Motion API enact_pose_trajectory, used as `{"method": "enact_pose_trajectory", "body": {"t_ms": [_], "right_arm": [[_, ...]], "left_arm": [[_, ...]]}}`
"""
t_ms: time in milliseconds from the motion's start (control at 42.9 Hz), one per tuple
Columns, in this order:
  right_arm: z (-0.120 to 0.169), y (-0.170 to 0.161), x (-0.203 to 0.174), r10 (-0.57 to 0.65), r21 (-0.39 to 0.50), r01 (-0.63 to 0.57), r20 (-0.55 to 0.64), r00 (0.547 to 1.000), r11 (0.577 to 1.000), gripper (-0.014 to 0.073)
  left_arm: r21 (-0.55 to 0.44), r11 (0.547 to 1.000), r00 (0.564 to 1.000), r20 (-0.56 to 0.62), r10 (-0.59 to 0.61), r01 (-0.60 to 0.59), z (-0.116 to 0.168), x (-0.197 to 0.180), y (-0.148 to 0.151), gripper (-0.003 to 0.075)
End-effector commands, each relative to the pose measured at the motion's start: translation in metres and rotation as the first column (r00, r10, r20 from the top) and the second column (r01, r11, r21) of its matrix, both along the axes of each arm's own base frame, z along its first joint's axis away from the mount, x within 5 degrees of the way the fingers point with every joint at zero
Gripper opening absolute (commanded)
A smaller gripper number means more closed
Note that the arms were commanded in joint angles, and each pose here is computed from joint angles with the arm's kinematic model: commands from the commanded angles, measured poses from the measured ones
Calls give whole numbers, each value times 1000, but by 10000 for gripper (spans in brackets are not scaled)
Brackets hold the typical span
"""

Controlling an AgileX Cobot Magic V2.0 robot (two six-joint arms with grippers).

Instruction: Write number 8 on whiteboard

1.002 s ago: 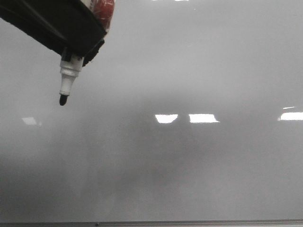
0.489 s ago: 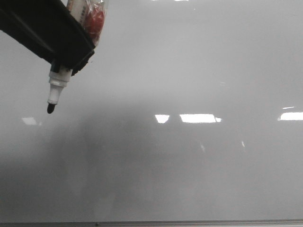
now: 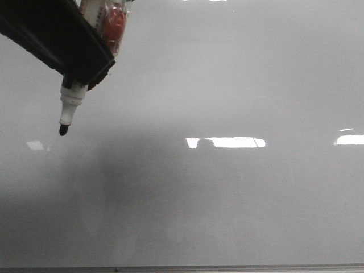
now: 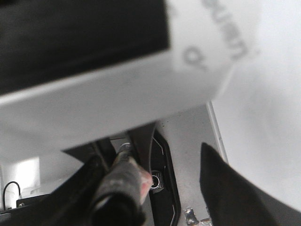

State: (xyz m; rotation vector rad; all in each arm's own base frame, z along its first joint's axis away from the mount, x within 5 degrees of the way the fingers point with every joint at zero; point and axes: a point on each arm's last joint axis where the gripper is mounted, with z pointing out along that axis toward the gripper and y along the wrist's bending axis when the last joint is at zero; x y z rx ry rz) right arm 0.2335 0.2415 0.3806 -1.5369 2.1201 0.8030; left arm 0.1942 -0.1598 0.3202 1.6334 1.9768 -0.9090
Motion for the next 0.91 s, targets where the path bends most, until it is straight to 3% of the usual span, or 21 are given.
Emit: {"method": "enact_pose_trajectory", "body": {"t_ms": [0,256,373,536,606,722,885], "right_arm": [[20,-7,-17,62,20,-62,-27,998,998,401],[20,-7,-17,62,20,-62,-27,998,998,66],[19,-7,-17,61,14,-61,-23,998,998,-74],[19,-8,-16,58,0,-58,-13,998,998,-60],[19,-8,-16,57,0,-57,-11,998,998,-60],[23,-15,-15,39,7,-39,-2,999,999,-60],[29,-41,-16,-33,18,33,13,999,999,-60]], "left_arm": [[-71,997,999,-7,-41,40,17,-11,-2,61],[-81,996,1000,11,-22,23,18,-9,-3,63],[-99,995,1000,13,-8,9,19,-8,-4,110],[-111,994,1000,22,12,-9,20,-6,-5,319],[-111,994,1000,22,12,-9,20,-6,-5,370],[-111,993,999,-13,42,-43,20,-4,-3,339],[-131,988,996,-39,75,-79,24,-2,12,210]]}}
